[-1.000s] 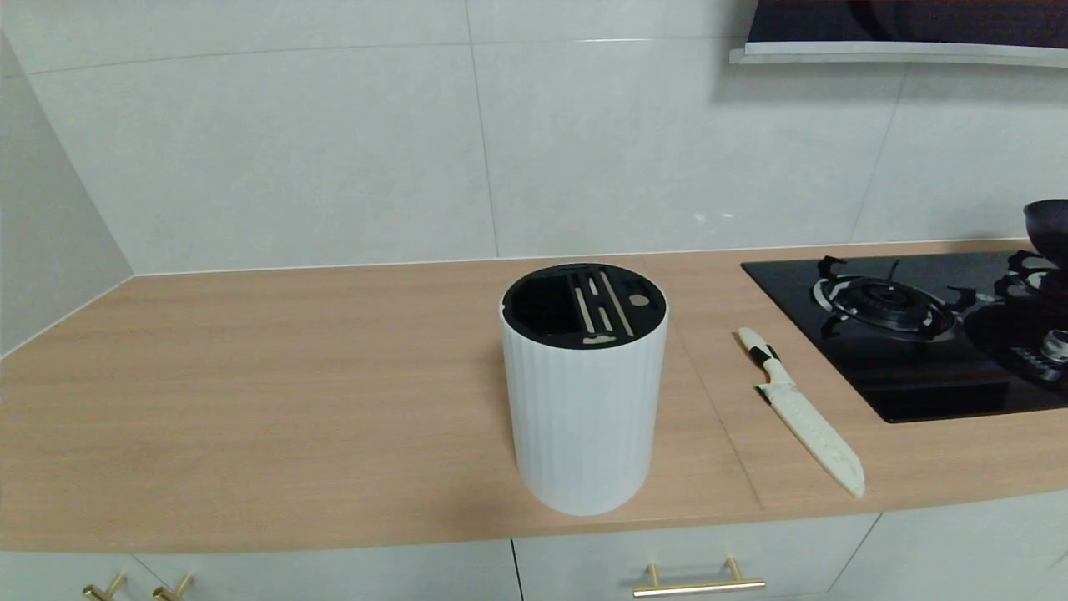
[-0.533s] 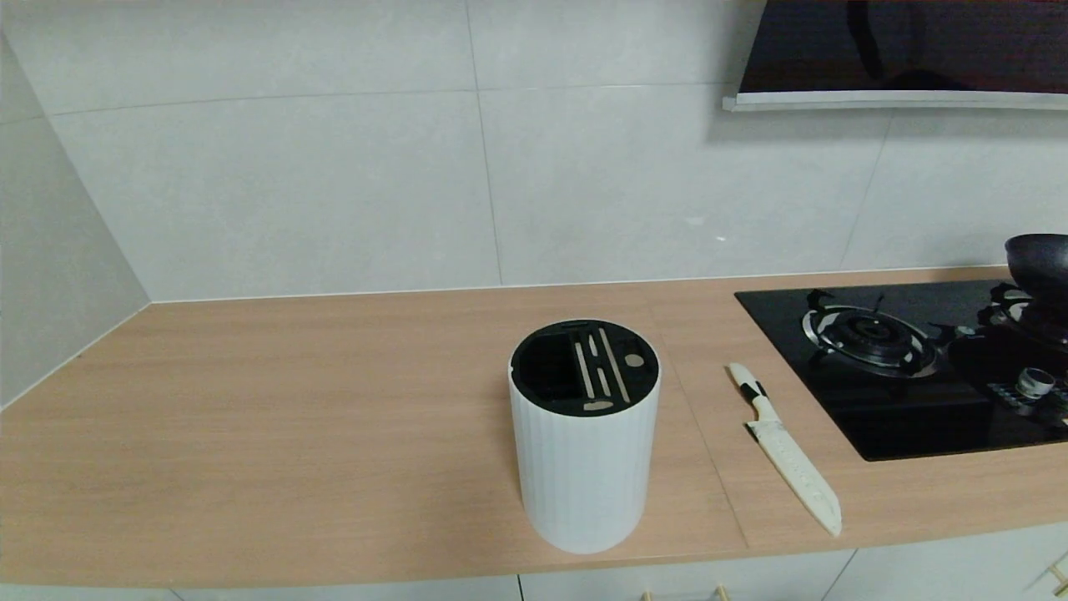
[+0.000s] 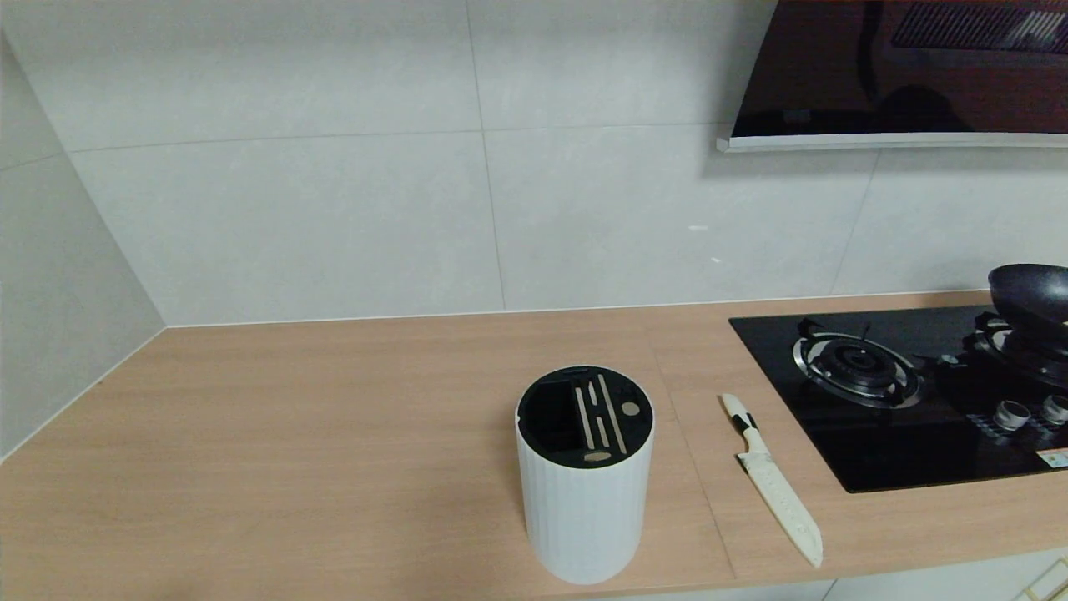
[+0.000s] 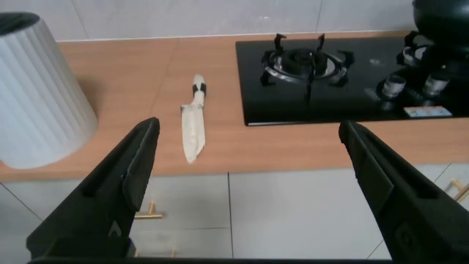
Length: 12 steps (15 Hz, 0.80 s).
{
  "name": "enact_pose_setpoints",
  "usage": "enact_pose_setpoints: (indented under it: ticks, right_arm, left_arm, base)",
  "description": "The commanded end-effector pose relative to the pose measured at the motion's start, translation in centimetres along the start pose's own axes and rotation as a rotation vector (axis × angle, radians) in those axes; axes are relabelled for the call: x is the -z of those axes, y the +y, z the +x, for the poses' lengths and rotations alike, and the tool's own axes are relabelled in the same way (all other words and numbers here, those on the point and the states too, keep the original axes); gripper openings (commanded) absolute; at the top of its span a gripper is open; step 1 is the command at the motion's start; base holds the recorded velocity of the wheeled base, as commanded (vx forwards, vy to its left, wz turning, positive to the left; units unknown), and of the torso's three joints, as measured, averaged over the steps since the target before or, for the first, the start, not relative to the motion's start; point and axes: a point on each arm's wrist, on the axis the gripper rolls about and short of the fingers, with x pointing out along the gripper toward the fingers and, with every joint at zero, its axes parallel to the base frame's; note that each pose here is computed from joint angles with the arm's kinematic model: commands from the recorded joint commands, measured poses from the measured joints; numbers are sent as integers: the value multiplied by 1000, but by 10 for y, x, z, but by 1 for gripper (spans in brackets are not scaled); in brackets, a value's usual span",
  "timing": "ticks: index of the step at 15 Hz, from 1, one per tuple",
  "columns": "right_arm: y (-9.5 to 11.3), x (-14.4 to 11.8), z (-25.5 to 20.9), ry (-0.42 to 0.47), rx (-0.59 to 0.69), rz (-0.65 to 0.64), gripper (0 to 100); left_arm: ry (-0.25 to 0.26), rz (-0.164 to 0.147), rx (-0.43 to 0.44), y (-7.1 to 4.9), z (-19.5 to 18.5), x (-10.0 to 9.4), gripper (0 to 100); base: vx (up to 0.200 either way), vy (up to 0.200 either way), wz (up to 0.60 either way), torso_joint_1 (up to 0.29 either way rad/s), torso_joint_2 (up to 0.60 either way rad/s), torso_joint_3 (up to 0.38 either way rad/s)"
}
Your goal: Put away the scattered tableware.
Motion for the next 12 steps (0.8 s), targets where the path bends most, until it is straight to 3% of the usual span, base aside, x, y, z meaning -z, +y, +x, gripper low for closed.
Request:
enact_pose_setpoints:
  ticks: [1,12]
  right_arm:
    - [0,0,0,1,-1,1,100]
    - [0,0,0,1,-5,-5,100]
  left_arm:
    - [0,0,0,0,0,0,100]
    - [0,0,0,0,0,0,100]
  base:
    - [0,0,0,183,-403,-203]
    - [0,0,0,12,-23,-12]
